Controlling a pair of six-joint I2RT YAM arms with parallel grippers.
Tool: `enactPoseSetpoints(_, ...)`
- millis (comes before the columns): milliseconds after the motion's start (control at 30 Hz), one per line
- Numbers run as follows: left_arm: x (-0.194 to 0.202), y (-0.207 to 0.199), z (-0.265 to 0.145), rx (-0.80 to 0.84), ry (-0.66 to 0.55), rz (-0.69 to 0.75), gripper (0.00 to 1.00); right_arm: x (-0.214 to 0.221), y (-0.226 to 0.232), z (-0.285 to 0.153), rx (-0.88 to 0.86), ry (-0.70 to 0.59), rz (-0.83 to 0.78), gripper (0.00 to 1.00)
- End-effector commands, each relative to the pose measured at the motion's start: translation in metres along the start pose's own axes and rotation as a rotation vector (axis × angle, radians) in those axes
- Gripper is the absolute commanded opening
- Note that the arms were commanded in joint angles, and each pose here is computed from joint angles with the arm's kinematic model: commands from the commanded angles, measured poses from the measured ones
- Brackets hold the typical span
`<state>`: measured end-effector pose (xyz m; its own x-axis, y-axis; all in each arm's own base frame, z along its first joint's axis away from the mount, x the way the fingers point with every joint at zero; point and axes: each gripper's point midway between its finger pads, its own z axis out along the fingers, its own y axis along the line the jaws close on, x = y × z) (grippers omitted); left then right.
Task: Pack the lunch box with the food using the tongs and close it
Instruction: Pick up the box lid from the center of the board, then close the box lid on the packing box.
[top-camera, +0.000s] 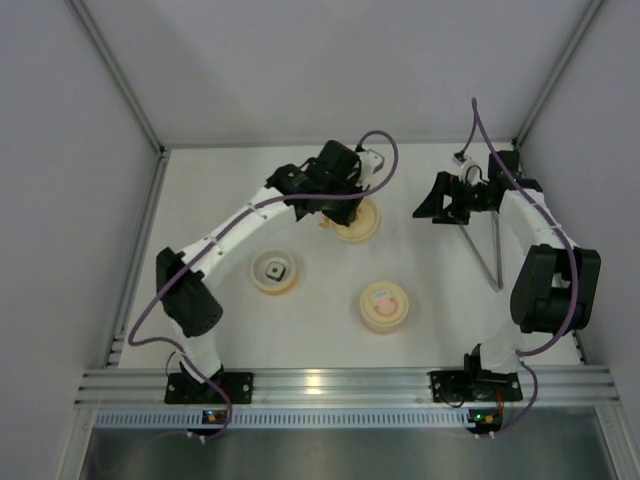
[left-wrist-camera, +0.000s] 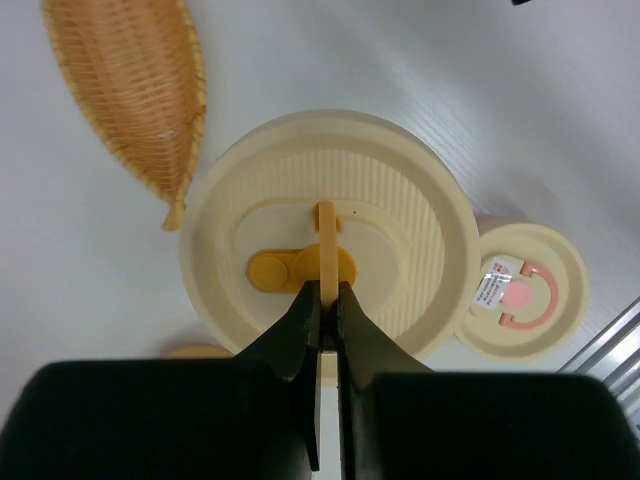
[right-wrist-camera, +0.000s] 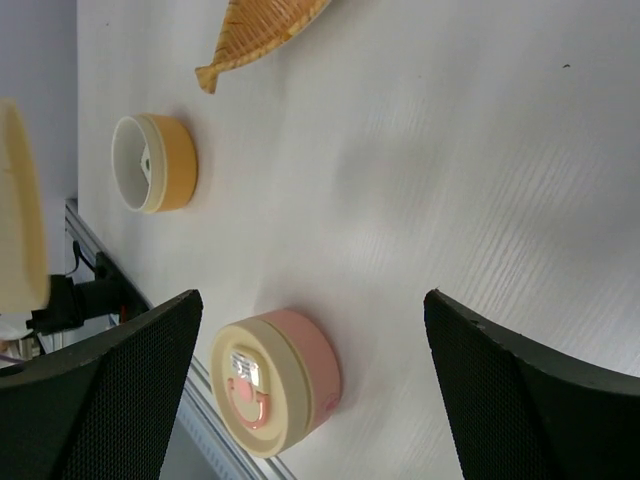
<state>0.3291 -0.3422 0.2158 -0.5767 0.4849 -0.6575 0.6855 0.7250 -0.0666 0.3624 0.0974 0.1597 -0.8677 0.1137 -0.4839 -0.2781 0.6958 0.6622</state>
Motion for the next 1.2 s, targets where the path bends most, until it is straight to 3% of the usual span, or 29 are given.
enactPoseSetpoints(0,0.027,0.030,-0.061,0.013,0.017,0.019,0.00,-0.010,0.018,-0.018,-0.022,-0.034,-0.038,0.91)
enactPoseSetpoints(67,0.038,0.063,-0.090,-0.098,-0.019,-0.103,0.00,-0.007,0.018,-0.019,-0.013,-0.037,-0.028,0.91)
enactPoseSetpoints(133,0.071,0.087,-0.104,-0.139,0.023,-0.246,0.00,-0.003,0.016,-0.019,0.002,-0.039,-0.020,0.92)
enactPoseSetpoints(333,0.163,0.089,-0.095,-0.227,0.190,-0.498,0.00,-0.002,0.017,-0.025,0.037,-0.066,-0.026,0.95)
enactPoseSetpoints(733,0.185,0.131,-0.056,-0.458,0.109,-0.569,0.00,0.001,0.011,-0.029,0.091,-0.059,-0.043,0.97)
enactPoseSetpoints(933,0.176,0.142,-0.040,-0.489,0.042,-0.595,0.00,0.005,0.003,-0.023,0.096,-0.041,-0.027,0.97)
enactPoseSetpoints(1167,0.178,0.135,-0.026,-0.442,0.054,-0.616,0.00,0.005,0.000,-0.021,0.100,-0.035,-0.023,0.97)
